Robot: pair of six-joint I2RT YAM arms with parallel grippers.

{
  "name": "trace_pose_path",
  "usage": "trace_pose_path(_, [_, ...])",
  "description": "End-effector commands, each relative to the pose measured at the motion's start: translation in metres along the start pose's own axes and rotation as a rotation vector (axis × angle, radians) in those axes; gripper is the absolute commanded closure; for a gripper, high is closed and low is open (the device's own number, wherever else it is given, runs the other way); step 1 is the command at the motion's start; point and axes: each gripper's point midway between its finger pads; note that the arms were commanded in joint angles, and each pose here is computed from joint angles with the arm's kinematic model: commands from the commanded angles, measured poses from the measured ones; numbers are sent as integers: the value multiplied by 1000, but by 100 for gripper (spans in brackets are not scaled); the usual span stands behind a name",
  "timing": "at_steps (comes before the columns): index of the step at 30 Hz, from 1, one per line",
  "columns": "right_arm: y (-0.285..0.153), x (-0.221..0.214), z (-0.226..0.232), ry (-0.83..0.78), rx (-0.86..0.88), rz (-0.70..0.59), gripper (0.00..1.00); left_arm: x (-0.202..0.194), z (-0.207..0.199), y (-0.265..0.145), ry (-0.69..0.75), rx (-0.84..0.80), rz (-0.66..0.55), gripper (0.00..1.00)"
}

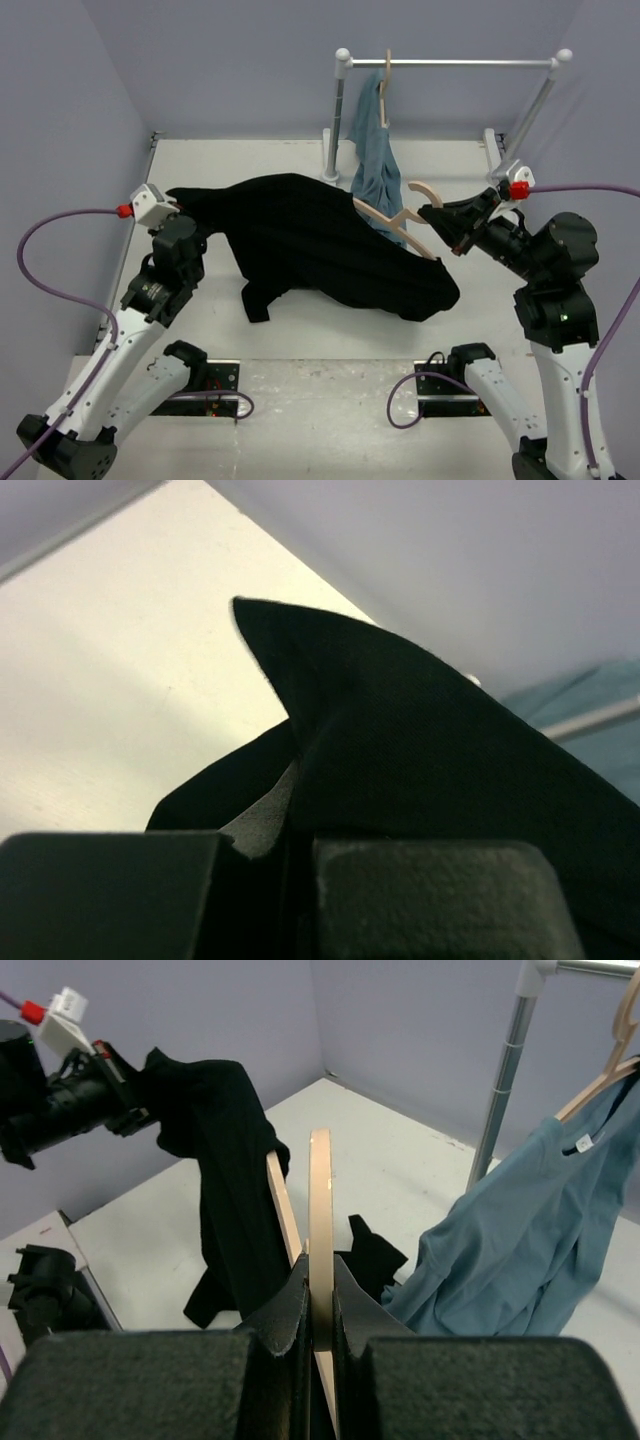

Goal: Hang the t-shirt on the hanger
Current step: Place the T-shirt on the hanger, then place the hanger at the clothesline.

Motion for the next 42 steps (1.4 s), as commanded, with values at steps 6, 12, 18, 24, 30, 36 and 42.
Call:
trace_pose_path(6, [-4, 26, 31, -55, 150, -38, 100, 28, -77, -15, -7, -494, -93, 44])
trace_pose_path(12, [10, 10, 23, 4, 180, 109, 100, 58, -159, -104, 202, -1129, -182, 0])
trace_pose_path(18, [26, 0, 27, -37, 186, 208, 100, 79, -204, -152, 345, -1451, -166, 0])
trace_pose_path(24, [25, 2, 58, -43, 397, 225, 100, 19, -260, -210, 411, -1862, 28, 0])
trace_pose_path(30, [20, 5, 72, -47, 482, 217, 100, 9, -284, -229, 355, -2008, 130, 12])
trace_pose_path(36, [26, -2, 77, -4, 544, 245, 100, 0, -299, -252, 233, -2134, 248, 30])
trace_pose_path(42, [31, 1, 72, -8, 518, 236, 100, -19, -303, -260, 210, -2194, 332, 31])
Point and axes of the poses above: each gripper's point midway between its finger pads, its own y axis out along the fingers, its own z axis along the line the jaws close on, x = y × z, and after that the axes turned 9 degrees about y, right-handed
